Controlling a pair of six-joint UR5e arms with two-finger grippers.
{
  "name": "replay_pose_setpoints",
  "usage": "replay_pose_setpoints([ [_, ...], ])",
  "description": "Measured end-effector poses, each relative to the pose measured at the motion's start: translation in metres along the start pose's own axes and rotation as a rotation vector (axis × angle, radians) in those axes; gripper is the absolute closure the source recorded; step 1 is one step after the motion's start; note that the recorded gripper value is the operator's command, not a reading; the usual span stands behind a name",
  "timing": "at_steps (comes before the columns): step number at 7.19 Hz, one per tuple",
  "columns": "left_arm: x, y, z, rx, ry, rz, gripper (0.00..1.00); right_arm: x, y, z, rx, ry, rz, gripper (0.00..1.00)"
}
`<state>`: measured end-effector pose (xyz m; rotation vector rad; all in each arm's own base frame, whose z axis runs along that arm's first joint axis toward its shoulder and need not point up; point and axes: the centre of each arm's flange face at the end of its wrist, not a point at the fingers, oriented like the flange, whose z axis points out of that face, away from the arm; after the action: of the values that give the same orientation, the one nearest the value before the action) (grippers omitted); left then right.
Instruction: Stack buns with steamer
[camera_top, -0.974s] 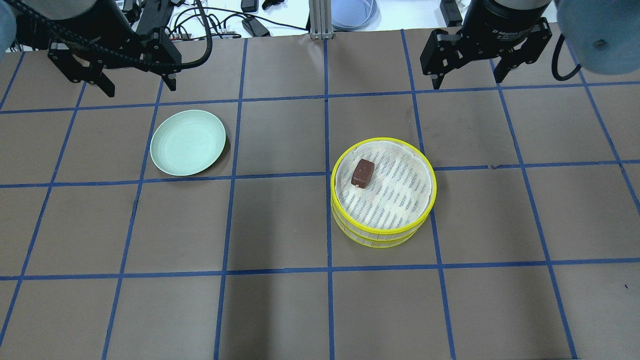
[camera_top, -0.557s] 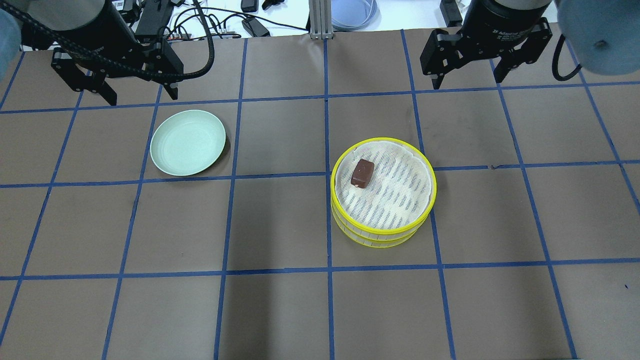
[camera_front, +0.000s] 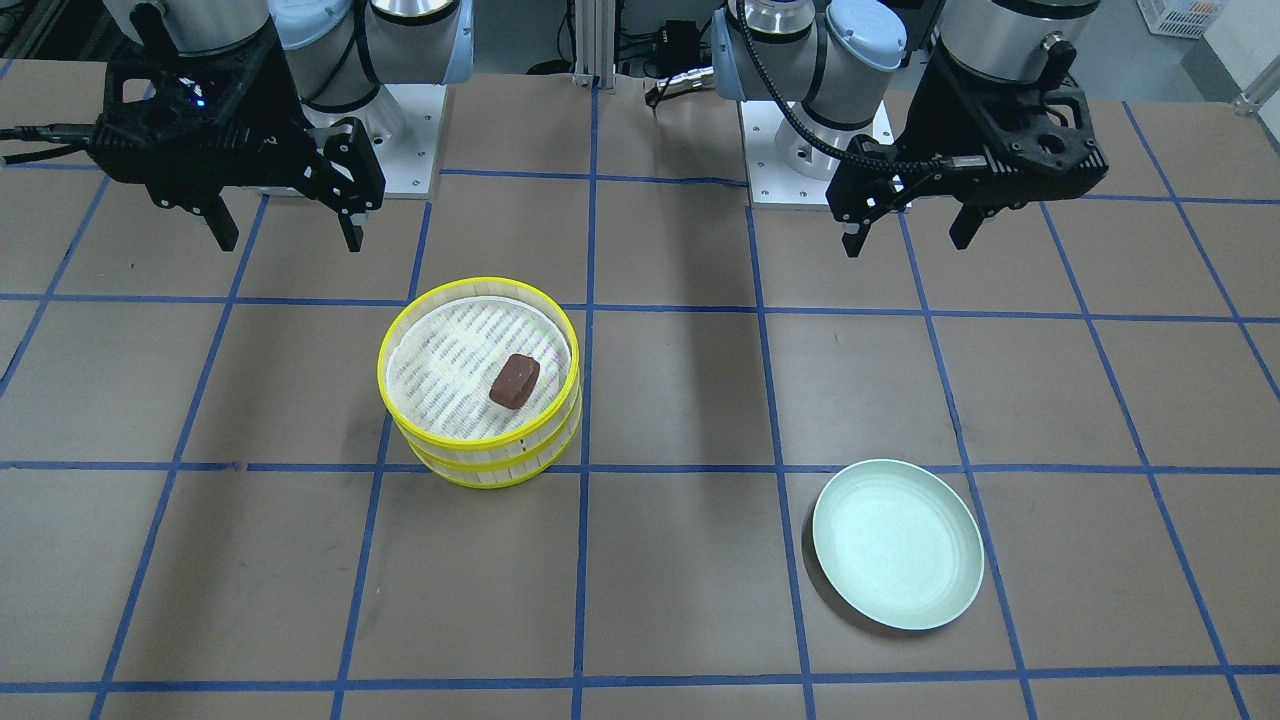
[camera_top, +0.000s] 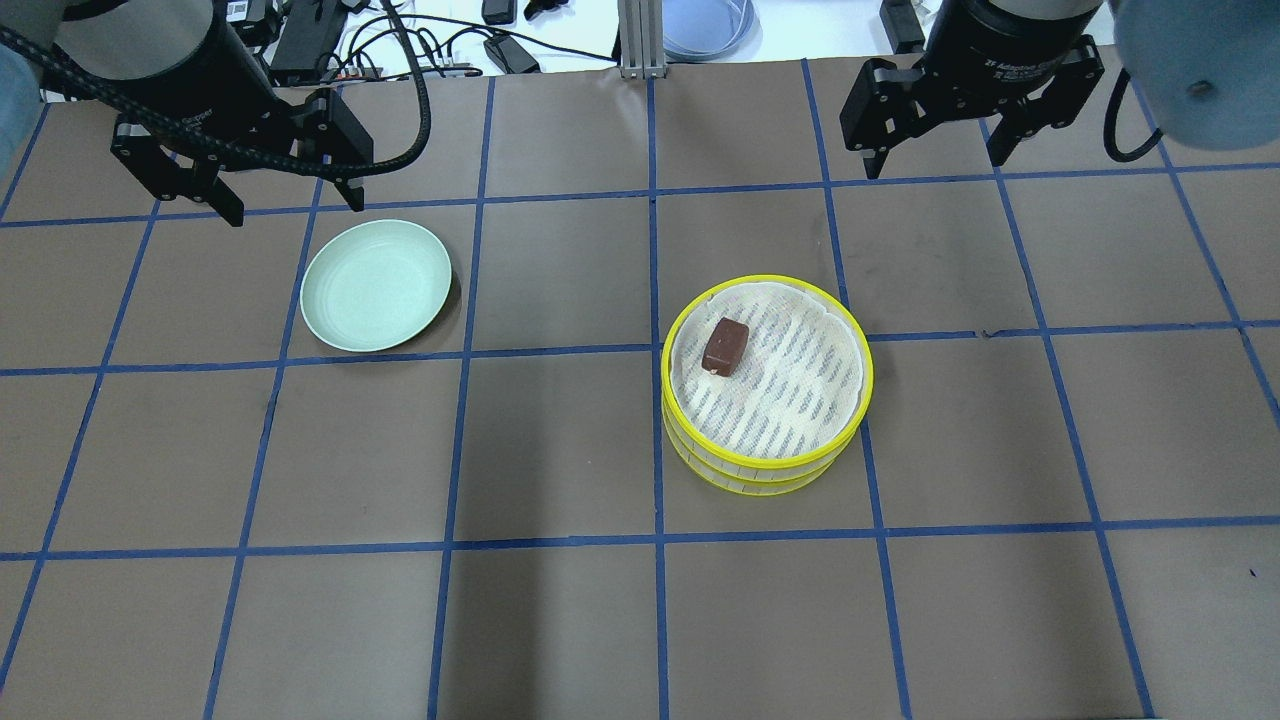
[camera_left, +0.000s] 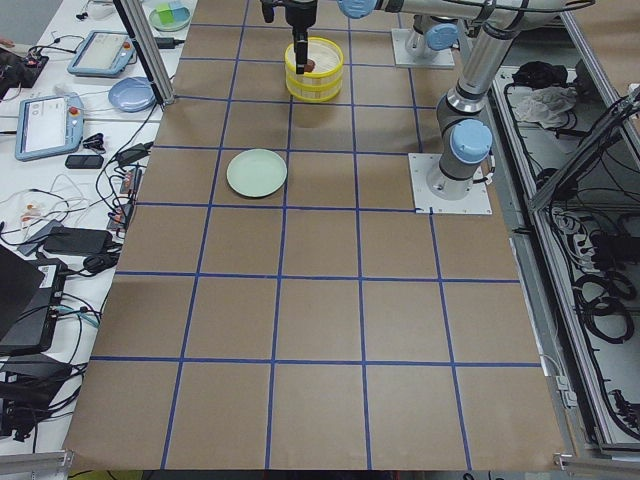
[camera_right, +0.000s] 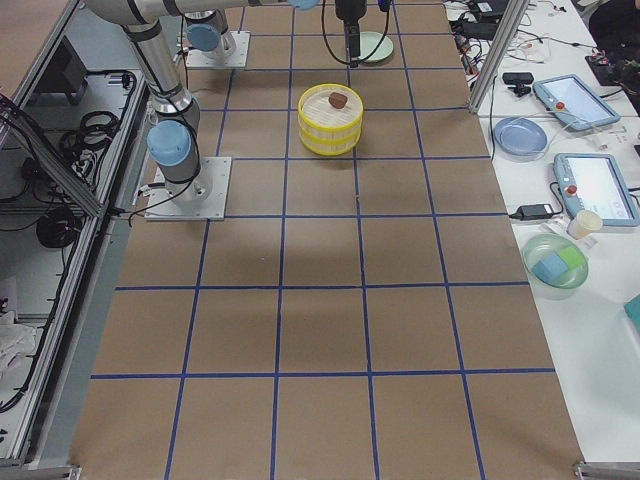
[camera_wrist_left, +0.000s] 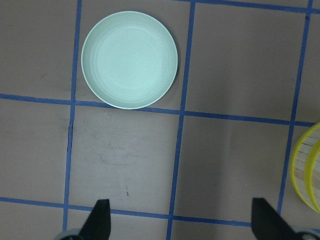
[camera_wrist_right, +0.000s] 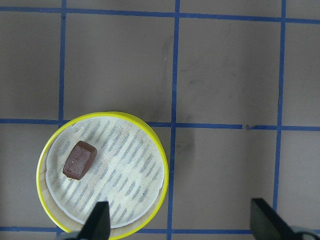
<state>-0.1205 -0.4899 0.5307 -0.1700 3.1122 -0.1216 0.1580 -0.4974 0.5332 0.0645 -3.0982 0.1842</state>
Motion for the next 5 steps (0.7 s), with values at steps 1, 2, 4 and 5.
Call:
replay_pose_setpoints([
  [1,-0.001,-0.0006,-0.0016,0.004,0.0,0.001,0.0,0.0,0.0,0.0,0.0,0.0,0.0,0.0],
  [2,-0.0018,-0.0014,-0.0037,0.008,0.0,0.001,0.0,0.0,-0.0001,-0.0001,0.001,0.0,0.0,0.0],
  [4,-0.0011,-0.0018,-0.0026,0.007,0.005,0.002,0.0,0.0001,0.0001,0.0002,0.0,0.001,-0.002,0.0],
  [5,-0.0008,-0.0016,-0.0011,0.004,0.006,0.0,0.0,0.0001,0.0004,0.0006,0.0,0.001,-0.003,0.0],
])
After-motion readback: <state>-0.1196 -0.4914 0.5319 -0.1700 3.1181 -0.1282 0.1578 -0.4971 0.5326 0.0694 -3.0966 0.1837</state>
